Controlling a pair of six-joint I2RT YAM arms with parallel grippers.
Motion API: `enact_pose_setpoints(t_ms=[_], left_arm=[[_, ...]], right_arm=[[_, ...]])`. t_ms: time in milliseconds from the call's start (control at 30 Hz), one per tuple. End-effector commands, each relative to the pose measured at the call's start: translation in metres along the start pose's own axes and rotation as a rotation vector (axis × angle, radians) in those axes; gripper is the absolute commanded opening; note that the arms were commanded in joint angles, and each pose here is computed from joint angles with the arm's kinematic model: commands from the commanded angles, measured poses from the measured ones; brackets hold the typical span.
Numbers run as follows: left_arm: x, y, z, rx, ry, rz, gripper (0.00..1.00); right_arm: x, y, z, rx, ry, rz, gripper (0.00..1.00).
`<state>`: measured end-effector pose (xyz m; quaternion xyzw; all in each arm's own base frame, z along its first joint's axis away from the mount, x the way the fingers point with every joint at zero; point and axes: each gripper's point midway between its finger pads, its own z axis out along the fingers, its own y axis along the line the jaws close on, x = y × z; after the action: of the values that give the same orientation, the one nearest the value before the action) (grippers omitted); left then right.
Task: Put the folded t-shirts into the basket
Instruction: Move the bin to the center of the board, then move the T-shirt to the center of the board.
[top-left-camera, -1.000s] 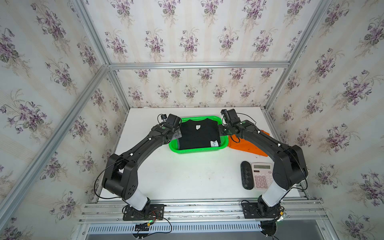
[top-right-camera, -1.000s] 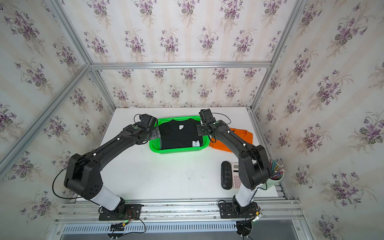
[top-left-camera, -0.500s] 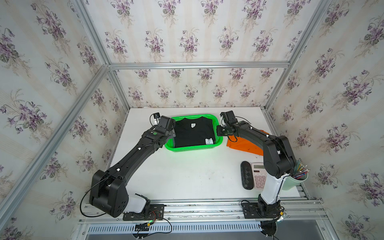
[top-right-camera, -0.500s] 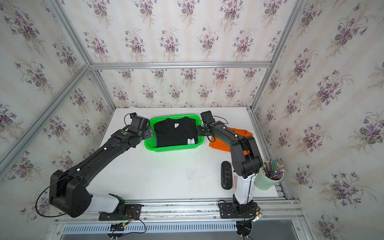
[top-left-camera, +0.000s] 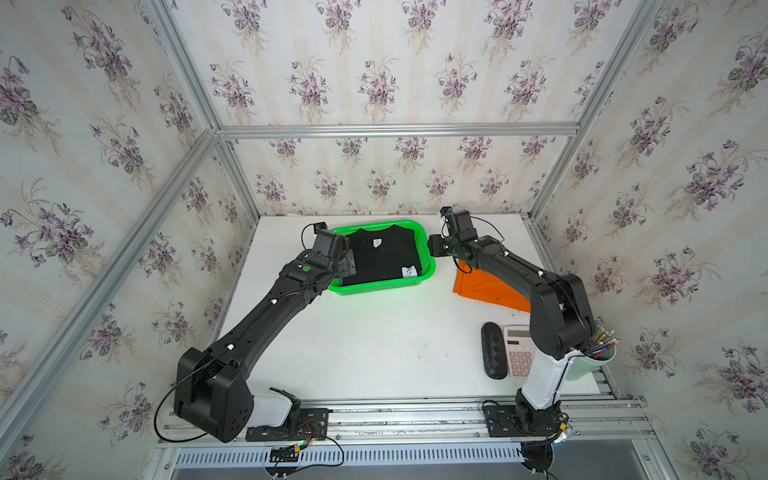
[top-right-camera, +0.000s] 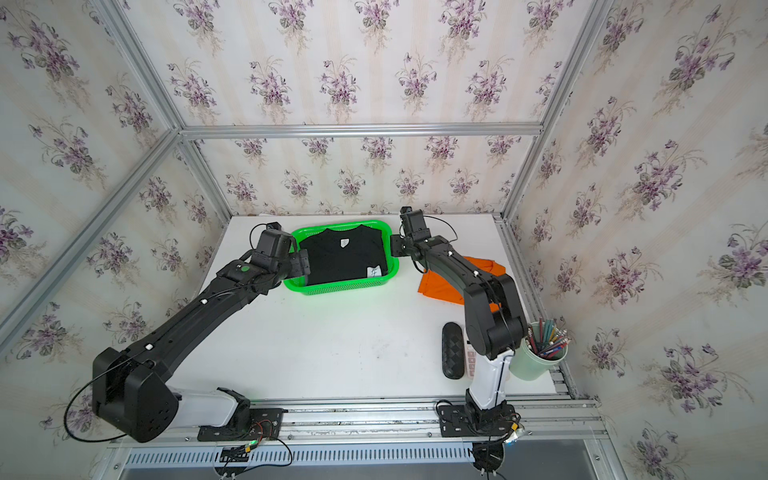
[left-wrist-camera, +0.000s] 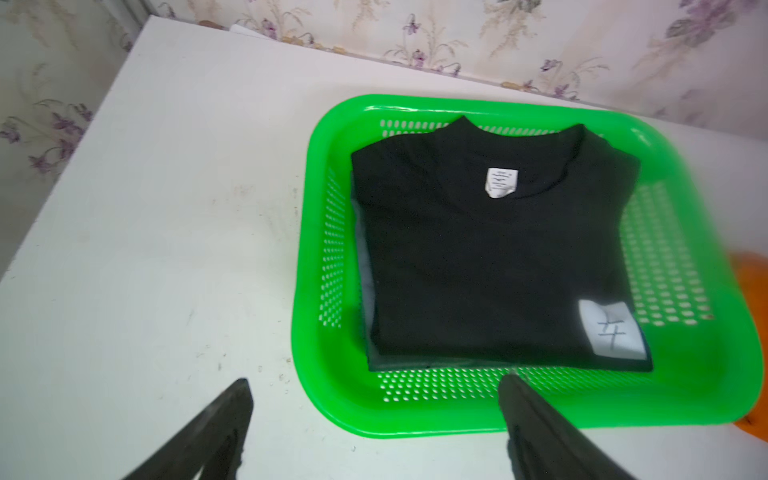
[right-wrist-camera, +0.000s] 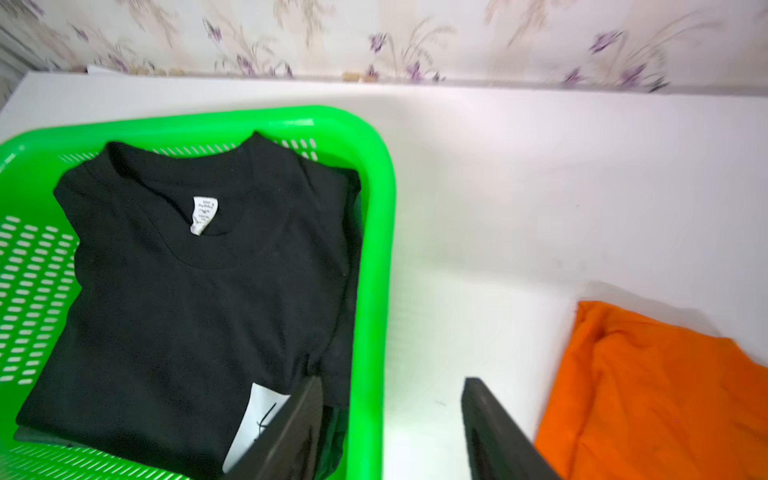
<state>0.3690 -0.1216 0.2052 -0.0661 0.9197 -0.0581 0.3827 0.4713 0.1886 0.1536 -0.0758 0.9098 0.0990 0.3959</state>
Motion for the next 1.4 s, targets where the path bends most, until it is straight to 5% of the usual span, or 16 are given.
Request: enact_pose_setpoints(t_ms=[0, 167, 233, 367, 467, 667, 967, 1233, 1367], left_arm=[[-0.005, -0.032, -0.004, 0.172, -0.029, 0.035, 0.94], [-0.008, -0.066, -0.018, 0.297, -0.081, 0.148, 0.94], [-0.007, -0.078, -0.023, 0.324, -0.099, 0.22, 0.94], [-0.005, -0.088, -0.028, 0.333, -0.126, 0.284, 0.94], [-0.005, -0.083, -0.025, 0.309, -0.139, 0.278, 0.94], [-0.005, -0.062, -0.023, 0.209, -0.156, 0.264, 0.94], [-0.007, -0.046, -0.021, 0.119, -0.168, 0.237, 0.94], [-0.005, -0.04, -0.019, 0.093, -0.153, 0.195, 0.94], [0.02, -0.065, -0.024, 0.261, -0.041, 0.217, 0.93]], right_arm=[[-0.018, -0.038, -0.026, 0.15, -0.167, -0.003, 0.97], [0.019, -0.093, -0.048, 0.381, -0.18, 0.063, 1.0], [0.046, -0.115, -0.051, 0.491, -0.14, 0.218, 1.0], [0.074, -0.111, -0.023, 0.404, 0.042, 0.266, 0.99], [0.086, -0.111, -0.009, 0.401, 0.099, 0.291, 0.89], [0.107, -0.109, 0.014, 0.277, 0.189, 0.396, 0.53], [0.152, -0.095, 0.03, 0.179, 0.342, 0.379, 0.19], [0.194, -0.061, -0.007, 0.061, 0.446, 0.356, 0.12], [0.216, -0.028, -0.035, -0.017, 0.496, 0.305, 0.13]])
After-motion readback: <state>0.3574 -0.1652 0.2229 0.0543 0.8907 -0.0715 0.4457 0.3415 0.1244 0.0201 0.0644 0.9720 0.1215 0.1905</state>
